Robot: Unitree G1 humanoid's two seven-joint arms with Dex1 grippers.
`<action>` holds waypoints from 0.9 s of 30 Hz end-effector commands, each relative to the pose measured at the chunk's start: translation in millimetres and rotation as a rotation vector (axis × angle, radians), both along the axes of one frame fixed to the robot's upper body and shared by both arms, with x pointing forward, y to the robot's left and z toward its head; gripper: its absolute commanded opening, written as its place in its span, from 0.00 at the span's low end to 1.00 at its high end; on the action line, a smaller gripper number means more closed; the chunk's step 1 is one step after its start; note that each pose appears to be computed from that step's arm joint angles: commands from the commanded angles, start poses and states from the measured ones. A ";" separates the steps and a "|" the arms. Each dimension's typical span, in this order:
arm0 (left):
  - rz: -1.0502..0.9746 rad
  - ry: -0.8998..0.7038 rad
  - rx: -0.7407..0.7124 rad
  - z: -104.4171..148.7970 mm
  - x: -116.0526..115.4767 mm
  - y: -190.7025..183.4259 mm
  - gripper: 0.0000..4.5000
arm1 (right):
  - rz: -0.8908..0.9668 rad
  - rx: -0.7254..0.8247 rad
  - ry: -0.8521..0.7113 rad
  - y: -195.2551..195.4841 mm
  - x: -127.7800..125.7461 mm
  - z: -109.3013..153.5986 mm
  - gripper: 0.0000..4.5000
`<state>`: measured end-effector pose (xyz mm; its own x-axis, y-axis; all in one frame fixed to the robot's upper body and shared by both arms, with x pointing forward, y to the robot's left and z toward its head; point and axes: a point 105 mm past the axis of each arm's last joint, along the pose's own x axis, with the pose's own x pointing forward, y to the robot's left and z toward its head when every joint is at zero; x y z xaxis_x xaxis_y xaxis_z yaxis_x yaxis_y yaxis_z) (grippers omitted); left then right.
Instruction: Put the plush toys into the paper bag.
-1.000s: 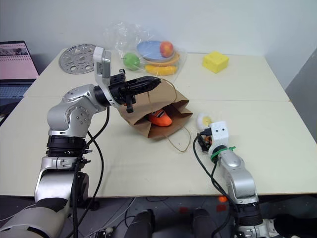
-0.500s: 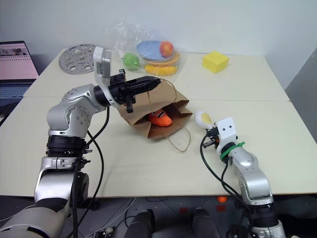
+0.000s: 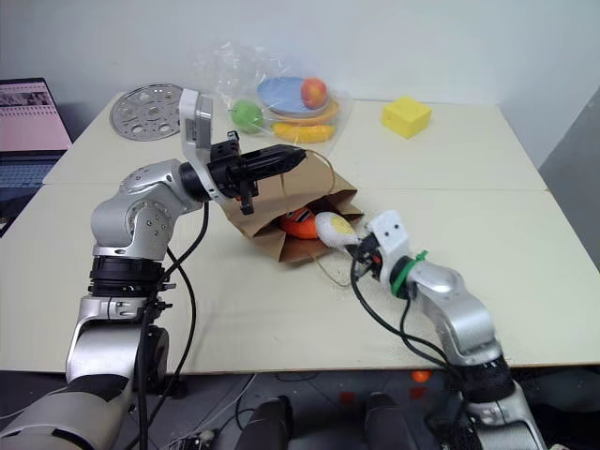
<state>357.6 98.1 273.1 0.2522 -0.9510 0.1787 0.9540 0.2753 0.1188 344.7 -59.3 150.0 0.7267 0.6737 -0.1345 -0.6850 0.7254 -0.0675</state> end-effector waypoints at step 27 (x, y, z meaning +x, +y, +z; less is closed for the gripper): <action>-0.037 -0.051 -0.002 11.6 -10.7 -4.1 0.00 | 0.024 0.120 0.050 68.5 75.5 18.4 0.01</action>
<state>354.6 96.1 272.6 0.2419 -0.9551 0.1711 0.9571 0.2639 0.1198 416.5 11.2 160.4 0.6923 0.7132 -0.1098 -0.7079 0.7007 0.0884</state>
